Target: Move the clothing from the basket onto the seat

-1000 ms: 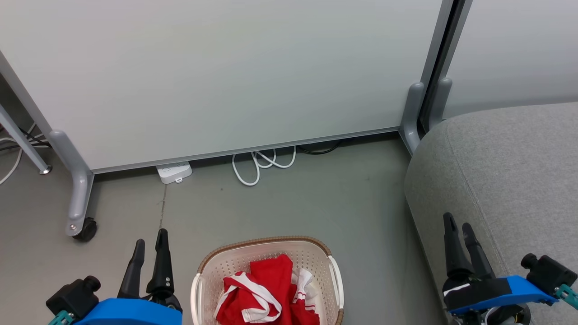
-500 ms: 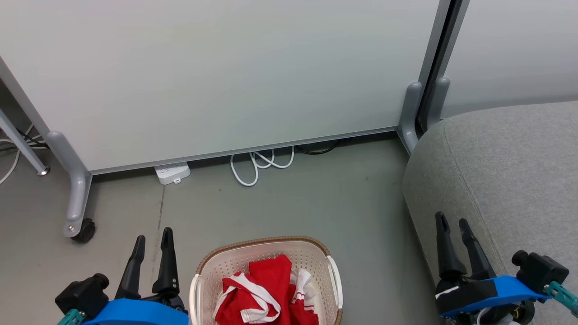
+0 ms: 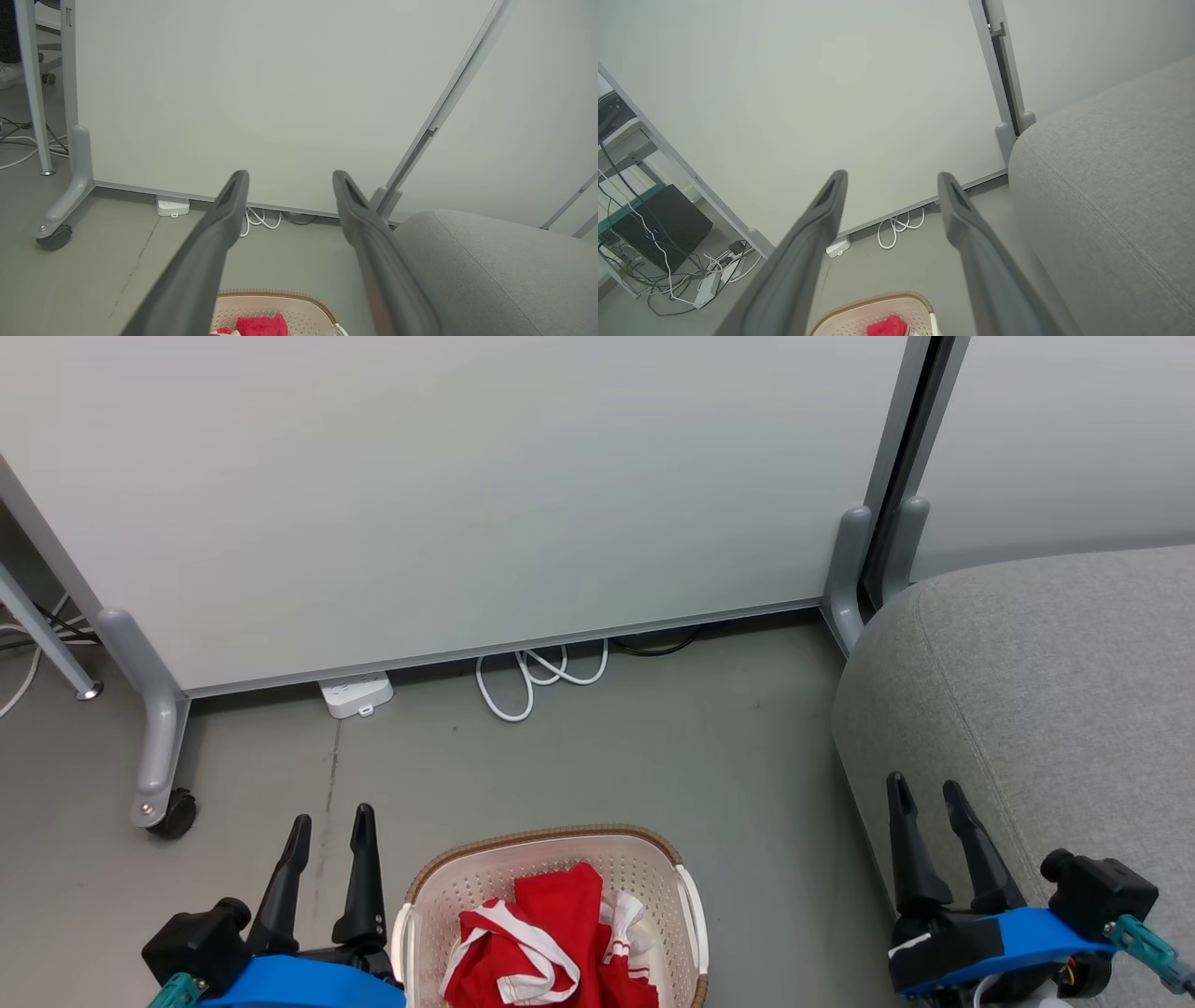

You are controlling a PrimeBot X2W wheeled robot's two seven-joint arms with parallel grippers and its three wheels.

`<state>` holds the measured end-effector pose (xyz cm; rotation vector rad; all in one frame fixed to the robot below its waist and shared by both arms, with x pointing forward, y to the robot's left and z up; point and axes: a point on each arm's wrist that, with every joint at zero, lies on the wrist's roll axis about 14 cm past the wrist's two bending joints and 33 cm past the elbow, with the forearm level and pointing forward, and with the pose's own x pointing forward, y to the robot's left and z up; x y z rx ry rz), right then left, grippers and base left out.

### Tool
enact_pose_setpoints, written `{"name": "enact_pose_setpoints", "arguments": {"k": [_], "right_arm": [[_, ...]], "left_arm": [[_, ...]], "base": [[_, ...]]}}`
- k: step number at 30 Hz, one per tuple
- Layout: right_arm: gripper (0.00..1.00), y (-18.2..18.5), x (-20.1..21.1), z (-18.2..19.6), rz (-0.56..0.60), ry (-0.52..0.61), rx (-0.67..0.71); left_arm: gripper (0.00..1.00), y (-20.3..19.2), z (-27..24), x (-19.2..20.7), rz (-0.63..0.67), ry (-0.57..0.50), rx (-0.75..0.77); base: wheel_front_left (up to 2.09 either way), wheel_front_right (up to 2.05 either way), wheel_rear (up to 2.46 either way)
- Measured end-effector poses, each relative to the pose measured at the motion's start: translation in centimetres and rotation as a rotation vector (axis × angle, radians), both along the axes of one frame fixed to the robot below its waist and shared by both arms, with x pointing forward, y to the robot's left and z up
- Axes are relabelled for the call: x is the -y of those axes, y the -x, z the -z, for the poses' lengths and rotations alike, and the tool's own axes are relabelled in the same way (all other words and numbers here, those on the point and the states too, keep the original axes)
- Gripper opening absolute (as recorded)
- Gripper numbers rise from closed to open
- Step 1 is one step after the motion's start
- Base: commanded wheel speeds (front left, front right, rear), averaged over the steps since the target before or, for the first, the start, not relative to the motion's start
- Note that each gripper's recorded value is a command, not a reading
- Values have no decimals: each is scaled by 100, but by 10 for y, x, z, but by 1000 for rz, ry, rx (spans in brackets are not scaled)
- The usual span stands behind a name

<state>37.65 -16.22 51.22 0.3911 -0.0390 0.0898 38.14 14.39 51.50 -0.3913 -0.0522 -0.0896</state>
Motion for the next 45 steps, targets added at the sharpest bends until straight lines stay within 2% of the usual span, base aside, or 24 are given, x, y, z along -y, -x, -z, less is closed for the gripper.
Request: {"name": "enact_pose_setpoints", "arguments": {"k": [34, 45], "right_arm": [[100, 3, -6, -11, -24, 254, 67], [100, 4, -6, -9, -26, 254, 64]], "left_arm": [[100, 3, -13, 13, 21, -220, 97], [100, 4, -12, 11, 13, -223, 92]], "base": [[0, 0, 0], [0, 0, 0]]}}
